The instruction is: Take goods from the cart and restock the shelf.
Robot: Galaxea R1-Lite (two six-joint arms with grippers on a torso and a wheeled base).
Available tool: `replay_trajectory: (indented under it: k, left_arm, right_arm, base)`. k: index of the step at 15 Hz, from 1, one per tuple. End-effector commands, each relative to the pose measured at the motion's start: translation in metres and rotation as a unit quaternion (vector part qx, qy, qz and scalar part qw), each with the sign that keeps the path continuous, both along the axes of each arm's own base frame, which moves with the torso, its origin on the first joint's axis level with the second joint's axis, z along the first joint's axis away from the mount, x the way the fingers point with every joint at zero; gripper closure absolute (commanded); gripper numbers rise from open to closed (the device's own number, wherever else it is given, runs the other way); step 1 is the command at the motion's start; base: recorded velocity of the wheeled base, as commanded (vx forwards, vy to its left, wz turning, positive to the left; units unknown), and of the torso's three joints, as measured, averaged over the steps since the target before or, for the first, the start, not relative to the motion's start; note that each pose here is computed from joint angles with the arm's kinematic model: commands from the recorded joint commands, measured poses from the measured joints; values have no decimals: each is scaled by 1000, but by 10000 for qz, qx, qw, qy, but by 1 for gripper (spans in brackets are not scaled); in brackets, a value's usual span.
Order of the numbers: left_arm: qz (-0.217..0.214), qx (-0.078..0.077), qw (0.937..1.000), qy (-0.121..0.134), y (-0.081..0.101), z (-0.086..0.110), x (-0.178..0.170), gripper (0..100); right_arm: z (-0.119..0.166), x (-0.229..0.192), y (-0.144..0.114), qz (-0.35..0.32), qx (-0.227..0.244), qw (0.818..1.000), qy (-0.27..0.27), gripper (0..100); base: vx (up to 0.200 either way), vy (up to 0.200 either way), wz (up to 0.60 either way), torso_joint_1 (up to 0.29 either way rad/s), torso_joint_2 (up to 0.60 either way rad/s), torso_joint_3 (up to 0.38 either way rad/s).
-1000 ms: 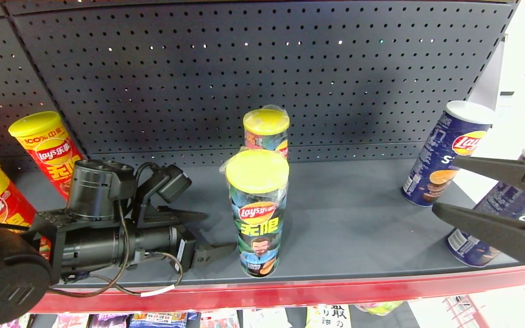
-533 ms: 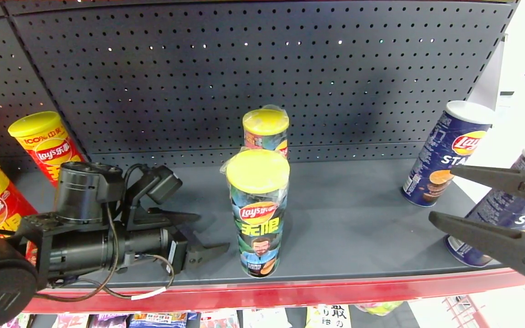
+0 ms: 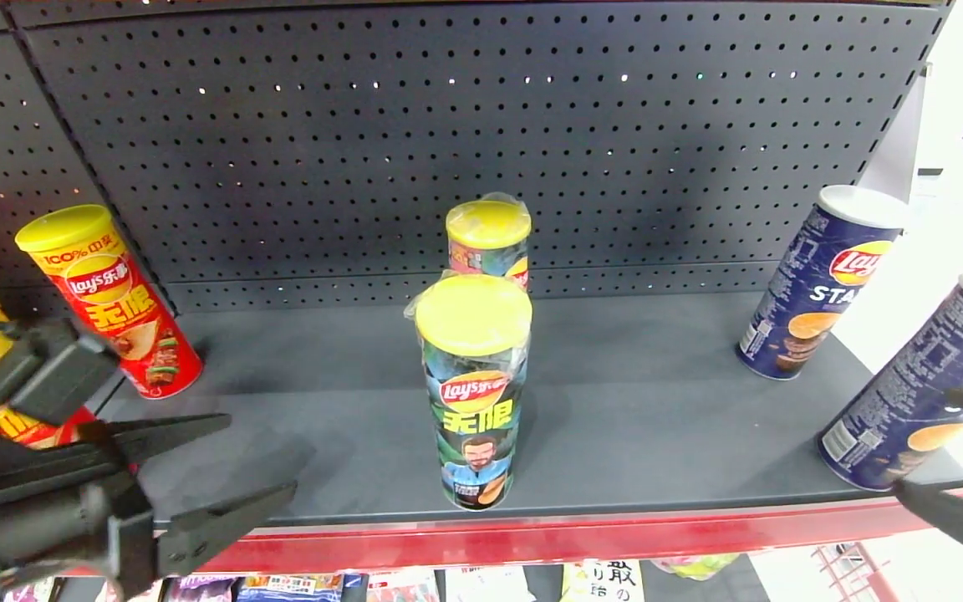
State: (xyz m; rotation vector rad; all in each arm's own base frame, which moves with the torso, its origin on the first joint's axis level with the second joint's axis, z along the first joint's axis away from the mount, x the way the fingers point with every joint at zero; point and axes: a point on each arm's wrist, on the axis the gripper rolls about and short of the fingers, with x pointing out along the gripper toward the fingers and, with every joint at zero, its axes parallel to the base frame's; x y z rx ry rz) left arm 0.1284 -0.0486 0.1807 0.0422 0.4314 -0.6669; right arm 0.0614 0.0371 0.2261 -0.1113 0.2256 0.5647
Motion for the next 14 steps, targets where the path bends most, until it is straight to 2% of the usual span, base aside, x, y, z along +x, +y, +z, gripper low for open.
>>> replay_trajectory:
  k: [1,3,4,5,7,8,9,10,11,12,13,14]
  left_arm:
    - [1002,-117,9924,-708,41,5,-121,0]
    - [1426,9,9876,-659,50,-10,-165,0]
    - [1753,219,9834,-421,56,-23,-193,0]
    - [1839,293,9819,-330,58,-28,-200,0]
    - [2459,465,9677,-310,61,-47,-205,0]
    - [2570,471,9648,-307,61,-51,-205,0]
    - [2880,280,9568,-291,61,-55,-198,0]
    - [2996,-40,9519,-639,59,-58,-184,0]
    - [2998,-235,9482,-1021,57,-66,-170,0]
    - [2985,-366,9441,-1353,55,-78,-157,0]
    - [2936,-347,9410,-1646,53,-93,-147,0]
    - [2916,-328,9379,-1849,53,-99,-144,0]
  right_arm:
    - [-8,-68,-43,-1122,36,9931,-332,0]
    - [-16,-88,-51,-1830,1,9823,-393,0]
    - [-19,-96,-49,-2463,-90,9687,-286,0]
    - [-20,-97,-47,-2683,-124,9630,-236,0]
    - [-32,-95,-41,-3443,-273,9385,50,0]
    - [-37,-95,-40,-3492,-288,9365,111,0]
    - [-55,-96,-39,-3452,-337,9377,181,0]
    - [-77,-102,-39,-3185,-394,9471,33,0]
    - [-96,-106,-38,-2923,-391,9554,-185,0]
    - [-115,-110,-38,-2812,-372,9576,-509,0]
    - [-128,-107,-39,-2968,-475,9517,-630,0]
    - [-128,-104,-40,-3201,-484,9426,-814,0]
  base:
    - [0,0,0,0,0,0]
    - [0,0,0,0,0,0]
    - [0,0,0,0,0,0]
    - [0,0,0,0,0,0]
    - [0,0,0,0,0,0]
    - [0,0,0,0,0,0]
    - [0,0,0,0,0,0]
    - [0,0,0,0,0,0]
    - [0,0,0,0,0,0]
    - [0,0,0,0,0,0]
    - [0,0,0,0,0,0]
    - [0,0,0,0,0,0]
